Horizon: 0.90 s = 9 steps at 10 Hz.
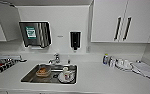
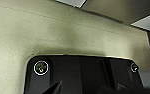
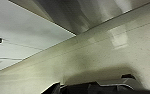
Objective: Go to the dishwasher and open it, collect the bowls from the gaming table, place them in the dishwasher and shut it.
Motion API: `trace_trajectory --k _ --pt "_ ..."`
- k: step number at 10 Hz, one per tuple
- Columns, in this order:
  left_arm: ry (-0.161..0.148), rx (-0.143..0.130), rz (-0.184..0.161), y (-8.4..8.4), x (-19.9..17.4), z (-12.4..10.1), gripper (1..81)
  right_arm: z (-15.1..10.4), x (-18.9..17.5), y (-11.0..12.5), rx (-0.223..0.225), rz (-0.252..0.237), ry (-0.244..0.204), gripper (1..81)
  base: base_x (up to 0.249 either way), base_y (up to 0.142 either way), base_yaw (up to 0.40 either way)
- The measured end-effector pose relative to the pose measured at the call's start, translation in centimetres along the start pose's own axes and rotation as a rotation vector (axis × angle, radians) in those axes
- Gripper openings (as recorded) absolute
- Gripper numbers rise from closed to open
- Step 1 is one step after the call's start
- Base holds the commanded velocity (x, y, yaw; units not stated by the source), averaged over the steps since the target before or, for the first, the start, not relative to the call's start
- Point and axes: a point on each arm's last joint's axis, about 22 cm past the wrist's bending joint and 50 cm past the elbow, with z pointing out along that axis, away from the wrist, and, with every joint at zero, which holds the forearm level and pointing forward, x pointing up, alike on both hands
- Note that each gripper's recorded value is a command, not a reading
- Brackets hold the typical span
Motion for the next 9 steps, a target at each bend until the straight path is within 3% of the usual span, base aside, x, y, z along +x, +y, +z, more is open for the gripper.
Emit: trace_trajectory --k 3,7,9 --pt "0.028 -0.004 0.013 -0.7 1.8 2.0 81.1 -0.3 4.1 0.3 0.019 0.007 0.051 81.1 0.0 0.0 0.0" --pt "-0.023 0.002 -0.01 -1.9 0.0 4.2 81.1 0.6 5.2 1.7 0.022 0.033 0.037 81.1 0.0 0.0 0.0" --pt "-0.006 0.0 -0.004 -2.2 1.0 5.2 81.1 1.3 5.9 0.9 0.047 0.03 0.05 81.1 0.0 0.0 0.0"
